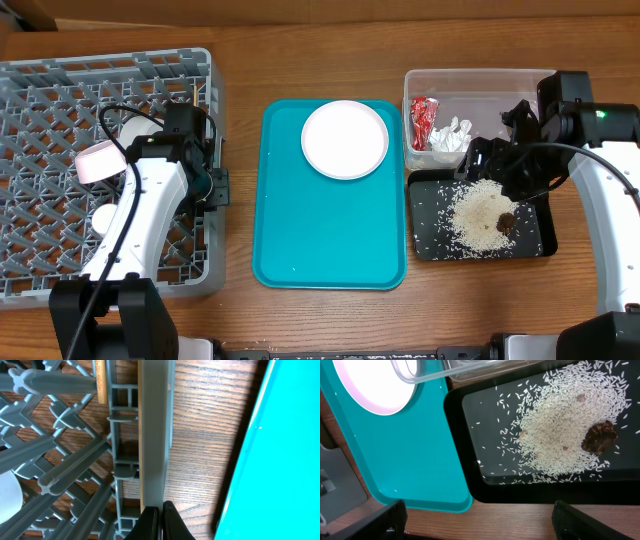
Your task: Sort waste into correct bins and load items into the dishwasher
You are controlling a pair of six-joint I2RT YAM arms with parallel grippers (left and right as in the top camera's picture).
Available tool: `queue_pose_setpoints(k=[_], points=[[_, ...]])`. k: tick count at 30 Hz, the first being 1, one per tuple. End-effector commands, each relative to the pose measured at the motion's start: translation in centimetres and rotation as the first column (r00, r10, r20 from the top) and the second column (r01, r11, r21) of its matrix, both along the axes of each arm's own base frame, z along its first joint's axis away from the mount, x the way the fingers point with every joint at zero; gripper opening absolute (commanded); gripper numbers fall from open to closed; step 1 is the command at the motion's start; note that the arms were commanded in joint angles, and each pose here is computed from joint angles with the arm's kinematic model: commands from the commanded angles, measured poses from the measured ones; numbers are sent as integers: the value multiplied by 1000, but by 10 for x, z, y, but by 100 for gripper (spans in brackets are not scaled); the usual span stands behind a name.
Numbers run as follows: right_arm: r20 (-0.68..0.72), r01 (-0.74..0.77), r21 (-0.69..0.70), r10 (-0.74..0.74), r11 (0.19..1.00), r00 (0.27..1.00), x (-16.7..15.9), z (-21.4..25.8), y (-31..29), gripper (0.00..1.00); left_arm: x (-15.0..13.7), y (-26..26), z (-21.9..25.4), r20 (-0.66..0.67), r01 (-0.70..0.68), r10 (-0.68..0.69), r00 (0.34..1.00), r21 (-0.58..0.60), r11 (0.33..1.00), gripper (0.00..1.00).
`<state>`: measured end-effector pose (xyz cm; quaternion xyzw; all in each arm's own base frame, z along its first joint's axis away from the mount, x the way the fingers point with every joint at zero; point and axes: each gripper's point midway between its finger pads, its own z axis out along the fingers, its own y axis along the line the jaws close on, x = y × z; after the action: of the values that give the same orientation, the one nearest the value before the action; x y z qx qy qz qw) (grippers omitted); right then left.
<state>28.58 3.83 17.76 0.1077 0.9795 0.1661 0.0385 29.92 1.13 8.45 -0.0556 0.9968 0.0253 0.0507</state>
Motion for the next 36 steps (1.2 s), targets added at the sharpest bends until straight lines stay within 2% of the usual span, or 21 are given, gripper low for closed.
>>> queue_pose_setpoints(k=[1, 4, 8, 15, 18, 23, 28, 30, 31, 32, 33, 36], points=[[56, -1, -5, 1, 1000, 998, 4, 14, 0, 94, -2, 7, -6, -10, -22, 23, 1000, 27, 999, 4], [56, -1, -5, 1, 1000, 998, 3, 14, 0, 94, 6, 0, -6, 21, -11, 12, 1000, -13, 1000, 4], [53, -1, -5, 1, 1000, 999, 3, 14, 0, 94, 22, -20, -3, 90, 81, -71, 993, -113, 990, 4], [53, -1, -5, 1, 1000, 999, 3, 14, 0, 94, 30, -24, -1, 124, 102, -87, 988, -123, 987, 4], [53, -1, -5, 1, 1000, 999, 3, 14, 0, 94, 33, -43, 1, 156, 207, -182, 971, -166, 964, 4], [53, -1, -5, 1, 1000, 999, 3, 14, 0, 94, 33, -72, 2, 178, 336, -309, 934, -150, 930, 4], [53, -1, -5, 1, 1000, 999, 3, 14, 0, 94, 31, -81, 2, 173, 369, -346, 922, -130, 920, 4], [53, -1, -5, 1, 1000, 999, 3, 14, 0, 94, 32, -79, 2, 172, 365, -342, 924, -124, 923, 11], [53, -1, -5, 1, 1000, 999, 3, 14, 0, 94, 32, -78, 2, 169, 362, -340, 925, -122, 924, 19], [53, -1, -5, 1, 1000, 999, 3, 14, 0, 94, 31, -78, 5, 165, 362, -341, 926, -123, 924, 39], [53, -1, -5, 1, 1000, 999, 3, 14, 0, 94, 31, -77, 12, 159, 361, -341, 927, -123, 924, 50], [56, -1, -5, 1, 1000, 998, 4, 14, 0, 94, 33, -74, 41, 148, 350, -333, 931, -109, 930, 53]])
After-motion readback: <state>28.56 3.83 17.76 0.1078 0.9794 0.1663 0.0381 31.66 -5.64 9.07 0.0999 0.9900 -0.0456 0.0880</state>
